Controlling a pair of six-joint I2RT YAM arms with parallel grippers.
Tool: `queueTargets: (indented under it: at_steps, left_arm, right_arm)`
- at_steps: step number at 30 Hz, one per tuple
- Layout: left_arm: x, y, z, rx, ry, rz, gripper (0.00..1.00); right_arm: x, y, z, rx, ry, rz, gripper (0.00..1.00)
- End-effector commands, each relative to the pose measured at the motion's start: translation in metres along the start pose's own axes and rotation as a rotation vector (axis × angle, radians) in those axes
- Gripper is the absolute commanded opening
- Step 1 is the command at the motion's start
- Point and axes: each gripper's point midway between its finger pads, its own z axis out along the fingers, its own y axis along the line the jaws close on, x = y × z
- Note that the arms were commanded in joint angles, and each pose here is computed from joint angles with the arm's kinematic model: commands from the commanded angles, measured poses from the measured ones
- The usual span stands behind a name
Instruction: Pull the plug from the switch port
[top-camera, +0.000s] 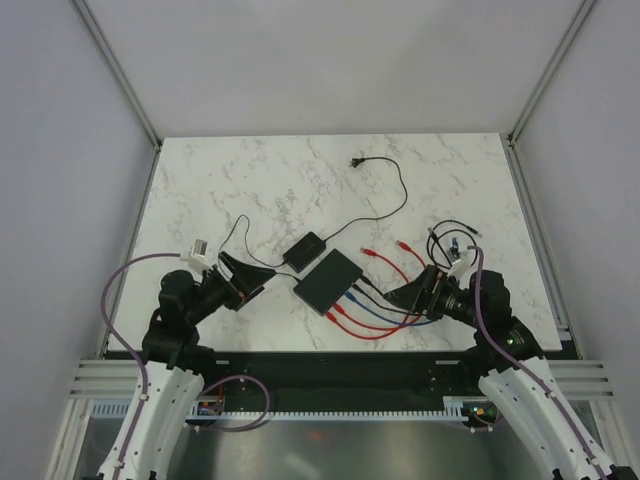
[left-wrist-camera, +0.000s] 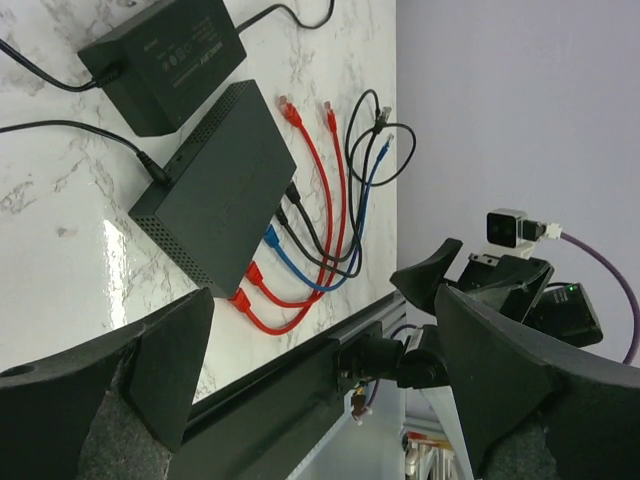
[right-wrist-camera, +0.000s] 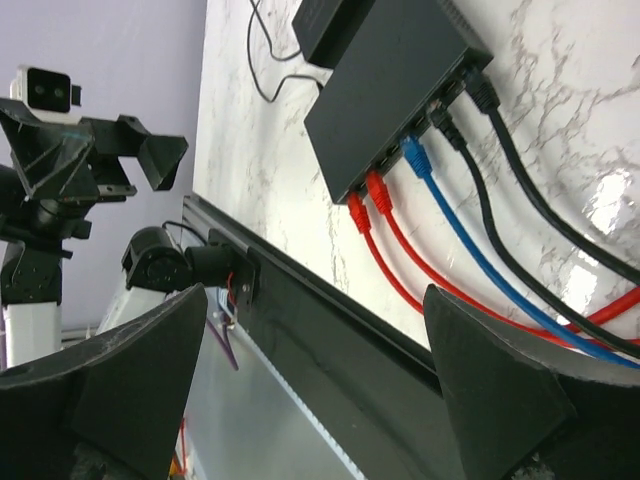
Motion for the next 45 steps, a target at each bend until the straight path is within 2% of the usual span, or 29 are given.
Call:
queueTargets:
  at_steps: [1, 5, 8, 10, 12, 14, 17, 20, 21, 24, 28, 31, 32, 34, 37, 40, 45]
  left_arm:
    - [0.008, -0.019, -0.003, 0.09, 0.073, 0.065, 1.0]
    - [0.012, -0.007, 0.006, 0.041, 0.114, -0.02, 1.0]
    - [0.017, -0.002, 0.013, 0.011, 0.185, -0.04, 0.99]
    - [0.015, -0.007, 0.016, 0.015, 0.21, -0.002, 0.98]
    - [0.009, -0.013, 0.021, 0.009, 0.224, 0.023, 0.96]
    - [0.009, -0.022, 0.025, 0.01, 0.232, 0.058, 0.92]
    - [0.007, -0.047, 0.033, 0.03, 0.24, 0.138, 0.9]
    - [0.015, -0.048, 0.043, 0.006, 0.286, 0.172, 0.87]
    - [0.016, -0.047, 0.046, -0.004, 0.293, 0.184, 0.83]
    - [0.027, -0.036, 0.059, -0.049, 0.351, 0.201, 0.77]
    - [0.047, -0.037, 0.074, -0.067, 0.461, 0.246, 0.73]
    - [0.055, -0.031, 0.087, -0.113, 0.508, 0.297, 0.71]
    - [0.057, -0.027, 0.091, -0.13, 0.517, 0.304, 0.7]
    - [0.058, -0.018, 0.095, -0.164, 0.513, 0.32, 0.65]
    - [0.062, -0.005, 0.097, -0.209, 0.481, 0.341, 0.61]
    - [0.068, 0.003, 0.093, -0.226, 0.452, 0.351, 0.57]
    - [0.082, 0.02, 0.087, -0.249, 0.449, 0.357, 0.51]
  right_arm:
    - [-0.02, -0.001, 0.0, 0.054, -0.075, -0.044, 0.98]
    - [-0.011, -0.022, 0.012, 0.119, 0.038, -0.132, 0.98]
    - [0.003, -0.045, 0.025, 0.208, 0.19, -0.124, 0.98]
    - [0.008, -0.059, 0.036, 0.285, 0.249, -0.141, 0.98]
    - [0.021, -0.055, 0.046, 0.297, 0.302, -0.206, 0.98]
    - [0.015, -0.05, 0.059, 0.346, 0.29, -0.261, 0.98]
    - [0.03, -0.022, 0.073, 0.323, 0.293, -0.353, 0.98]
    - [0.027, -0.003, 0.078, 0.3, 0.237, -0.379, 0.98]
    - [0.029, 0.009, 0.078, 0.257, 0.224, -0.391, 0.98]
    - [0.036, 0.032, 0.083, 0.147, 0.207, -0.367, 0.98]
    - [0.046, 0.033, 0.089, 0.097, 0.197, -0.325, 0.98]
    - [0.047, 0.029, 0.096, 0.092, 0.173, -0.279, 0.88]
    - [0.047, 0.03, 0.098, 0.084, 0.163, -0.25, 0.81]
    - [0.048, 0.031, 0.103, 0.051, 0.143, -0.219, 0.71]
    - [0.051, 0.027, 0.107, 0.036, 0.12, -0.16, 0.61]
    - [0.058, 0.019, 0.109, 0.048, 0.118, -0.119, 0.53]
    - [0.062, 0.004, 0.11, 0.089, 0.096, -0.103, 0.52]
